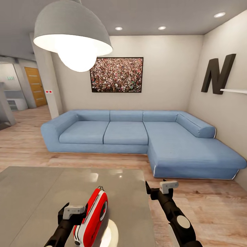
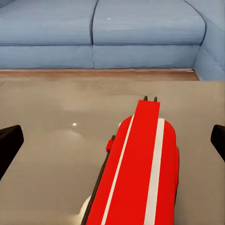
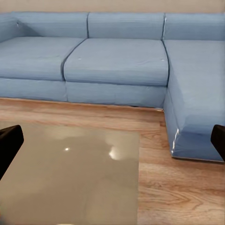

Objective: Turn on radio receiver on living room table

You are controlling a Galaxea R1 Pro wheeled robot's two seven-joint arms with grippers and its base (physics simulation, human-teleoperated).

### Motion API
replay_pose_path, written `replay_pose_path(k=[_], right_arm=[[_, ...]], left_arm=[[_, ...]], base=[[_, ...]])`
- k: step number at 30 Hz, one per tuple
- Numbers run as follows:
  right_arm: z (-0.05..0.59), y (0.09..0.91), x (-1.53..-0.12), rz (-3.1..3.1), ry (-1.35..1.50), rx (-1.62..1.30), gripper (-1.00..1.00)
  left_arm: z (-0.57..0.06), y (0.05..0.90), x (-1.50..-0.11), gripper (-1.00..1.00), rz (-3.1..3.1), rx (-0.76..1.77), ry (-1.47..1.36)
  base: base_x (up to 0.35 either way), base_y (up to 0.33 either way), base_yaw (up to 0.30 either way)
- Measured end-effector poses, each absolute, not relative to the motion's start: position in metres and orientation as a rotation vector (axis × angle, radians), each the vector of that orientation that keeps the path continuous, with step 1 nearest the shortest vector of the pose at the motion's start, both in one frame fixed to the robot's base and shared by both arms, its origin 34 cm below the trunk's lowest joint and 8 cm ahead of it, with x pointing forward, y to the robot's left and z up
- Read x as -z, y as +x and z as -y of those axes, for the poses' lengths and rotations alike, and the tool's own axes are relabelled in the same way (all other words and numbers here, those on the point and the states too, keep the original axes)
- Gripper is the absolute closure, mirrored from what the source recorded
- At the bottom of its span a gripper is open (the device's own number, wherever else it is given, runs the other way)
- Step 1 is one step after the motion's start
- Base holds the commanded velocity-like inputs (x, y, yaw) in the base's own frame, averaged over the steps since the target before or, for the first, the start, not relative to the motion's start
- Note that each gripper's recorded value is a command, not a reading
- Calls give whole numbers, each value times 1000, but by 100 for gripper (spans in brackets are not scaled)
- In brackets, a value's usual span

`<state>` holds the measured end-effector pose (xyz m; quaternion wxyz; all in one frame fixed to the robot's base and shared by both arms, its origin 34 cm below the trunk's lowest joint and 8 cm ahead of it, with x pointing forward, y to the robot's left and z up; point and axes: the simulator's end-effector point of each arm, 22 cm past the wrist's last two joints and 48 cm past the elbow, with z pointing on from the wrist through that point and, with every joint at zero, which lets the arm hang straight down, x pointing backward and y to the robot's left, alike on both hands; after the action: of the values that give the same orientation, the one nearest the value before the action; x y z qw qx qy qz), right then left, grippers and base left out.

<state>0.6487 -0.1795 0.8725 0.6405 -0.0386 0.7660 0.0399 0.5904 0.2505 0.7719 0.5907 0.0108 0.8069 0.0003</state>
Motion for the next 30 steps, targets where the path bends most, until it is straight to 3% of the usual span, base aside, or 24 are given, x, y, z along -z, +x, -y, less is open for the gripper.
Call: replay_pose_path(k=[12,30], right_arm=[[179,649,-873,-1747,-88,-91,-100],[179,649,-872,-1747,-88,-91,-100]], left_arm=[[-250,590,-772,-100,-1877,-1,25],[-250,590,-772,-100,-1877,-1,25]], base=[[30,0,0],[171,0,0]])
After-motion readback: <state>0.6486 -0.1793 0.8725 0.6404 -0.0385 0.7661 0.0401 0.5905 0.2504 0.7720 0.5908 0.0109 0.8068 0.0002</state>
